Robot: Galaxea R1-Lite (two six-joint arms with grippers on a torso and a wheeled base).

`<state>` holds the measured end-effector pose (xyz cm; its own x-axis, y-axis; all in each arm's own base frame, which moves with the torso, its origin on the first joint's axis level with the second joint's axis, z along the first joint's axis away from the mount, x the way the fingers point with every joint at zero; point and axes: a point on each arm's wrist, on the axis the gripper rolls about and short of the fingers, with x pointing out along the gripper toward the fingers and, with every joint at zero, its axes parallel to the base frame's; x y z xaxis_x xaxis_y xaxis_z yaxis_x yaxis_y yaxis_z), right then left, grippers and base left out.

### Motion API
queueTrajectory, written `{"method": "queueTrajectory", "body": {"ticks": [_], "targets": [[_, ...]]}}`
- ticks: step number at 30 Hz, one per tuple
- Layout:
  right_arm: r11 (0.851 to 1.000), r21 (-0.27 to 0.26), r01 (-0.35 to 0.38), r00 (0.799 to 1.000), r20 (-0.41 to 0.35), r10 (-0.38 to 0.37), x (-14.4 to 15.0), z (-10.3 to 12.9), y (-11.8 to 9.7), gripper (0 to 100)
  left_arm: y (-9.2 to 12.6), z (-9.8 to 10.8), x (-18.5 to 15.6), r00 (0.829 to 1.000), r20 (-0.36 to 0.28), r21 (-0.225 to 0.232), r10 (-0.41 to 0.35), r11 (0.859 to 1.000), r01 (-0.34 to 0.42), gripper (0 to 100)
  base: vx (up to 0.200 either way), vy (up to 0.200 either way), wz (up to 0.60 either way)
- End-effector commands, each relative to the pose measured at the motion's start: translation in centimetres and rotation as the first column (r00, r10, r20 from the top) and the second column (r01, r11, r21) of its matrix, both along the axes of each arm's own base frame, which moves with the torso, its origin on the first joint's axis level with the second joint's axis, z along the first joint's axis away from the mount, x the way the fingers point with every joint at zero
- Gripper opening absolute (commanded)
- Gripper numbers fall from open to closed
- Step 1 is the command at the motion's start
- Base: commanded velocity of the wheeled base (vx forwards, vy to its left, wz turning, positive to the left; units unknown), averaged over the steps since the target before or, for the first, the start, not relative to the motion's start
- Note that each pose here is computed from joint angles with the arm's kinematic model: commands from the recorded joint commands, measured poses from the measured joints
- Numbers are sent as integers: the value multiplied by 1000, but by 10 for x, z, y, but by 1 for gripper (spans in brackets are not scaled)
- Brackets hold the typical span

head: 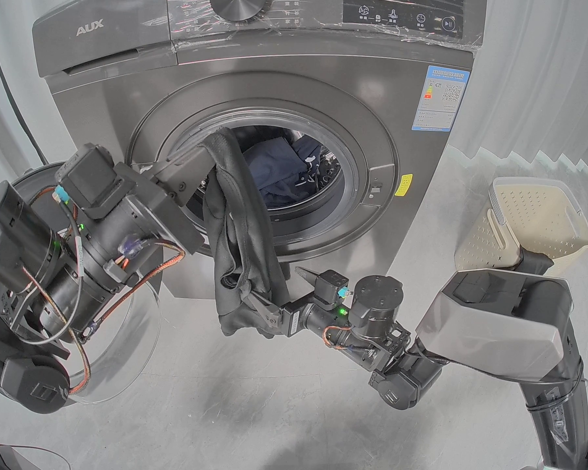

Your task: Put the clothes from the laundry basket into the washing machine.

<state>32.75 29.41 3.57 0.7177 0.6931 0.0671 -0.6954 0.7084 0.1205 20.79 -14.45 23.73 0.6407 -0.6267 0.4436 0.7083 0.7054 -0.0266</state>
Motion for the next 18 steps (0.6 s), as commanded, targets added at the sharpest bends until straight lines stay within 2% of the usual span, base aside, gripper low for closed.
{"method": "queueTrajectory", "body": {"ticks": [1,12,13,18], "targets": [[1000,6,1,1000,10,-1,5,-3,4,100,0,0,-1,1000,2,-1,-4,1000,4,0,0,0,0],[999,39,0,999,48,-2,18,-8,16,100,-1,2,-7,1000,9,-6,-21,1000,21,0,0,0,0],[999,40,-1,999,49,-1,18,-8,16,0,0,2,-7,1000,9,-6,-18,1000,18,0,0,0,0],[998,62,11,997,70,-15,19,7,10,0,1,0,-2,1000,-7,1,-1,1000,1,0,0,0,0]]}}
